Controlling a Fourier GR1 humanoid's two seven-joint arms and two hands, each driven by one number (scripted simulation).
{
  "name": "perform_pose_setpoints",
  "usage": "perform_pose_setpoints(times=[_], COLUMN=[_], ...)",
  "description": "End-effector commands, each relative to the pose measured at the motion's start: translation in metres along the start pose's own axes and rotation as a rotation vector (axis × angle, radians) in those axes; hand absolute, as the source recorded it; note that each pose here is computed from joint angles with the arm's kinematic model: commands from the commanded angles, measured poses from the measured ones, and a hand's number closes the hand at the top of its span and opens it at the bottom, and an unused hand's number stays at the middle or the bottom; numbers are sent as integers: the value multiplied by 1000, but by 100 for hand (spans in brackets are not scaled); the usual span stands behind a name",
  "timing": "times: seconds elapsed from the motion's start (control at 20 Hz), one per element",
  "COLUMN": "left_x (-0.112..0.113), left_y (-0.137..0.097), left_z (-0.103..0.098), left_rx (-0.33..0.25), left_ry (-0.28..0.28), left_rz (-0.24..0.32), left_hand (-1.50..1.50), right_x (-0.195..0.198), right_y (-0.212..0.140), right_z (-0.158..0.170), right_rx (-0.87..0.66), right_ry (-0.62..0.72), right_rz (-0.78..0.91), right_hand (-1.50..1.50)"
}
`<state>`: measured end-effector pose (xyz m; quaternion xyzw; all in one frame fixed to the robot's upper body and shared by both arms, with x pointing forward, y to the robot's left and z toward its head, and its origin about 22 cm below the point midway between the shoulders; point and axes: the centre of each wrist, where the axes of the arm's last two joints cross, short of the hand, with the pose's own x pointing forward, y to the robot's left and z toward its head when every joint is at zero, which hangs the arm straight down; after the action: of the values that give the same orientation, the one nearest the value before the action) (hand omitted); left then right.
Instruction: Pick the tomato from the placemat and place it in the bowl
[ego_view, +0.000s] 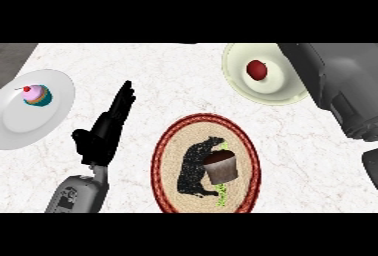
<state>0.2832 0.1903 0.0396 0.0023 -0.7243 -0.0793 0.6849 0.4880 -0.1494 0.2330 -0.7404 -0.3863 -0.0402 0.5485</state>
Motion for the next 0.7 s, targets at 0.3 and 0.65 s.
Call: perform_pose_setpoints(times=[0.3,0.65], left_x=[-2,-9], left_y=[7,18], left_z=[0,3], left_rx=[23,38], left_ry=[12,26], left_rz=[21,0], left_hand=[0,0], right_x=[-45,-74], right_y=[46,82], right_z=[1,42], right_rx=[56,271], right_ry=[251,362], right_rz=[145,-24], right_hand=[150,-150])
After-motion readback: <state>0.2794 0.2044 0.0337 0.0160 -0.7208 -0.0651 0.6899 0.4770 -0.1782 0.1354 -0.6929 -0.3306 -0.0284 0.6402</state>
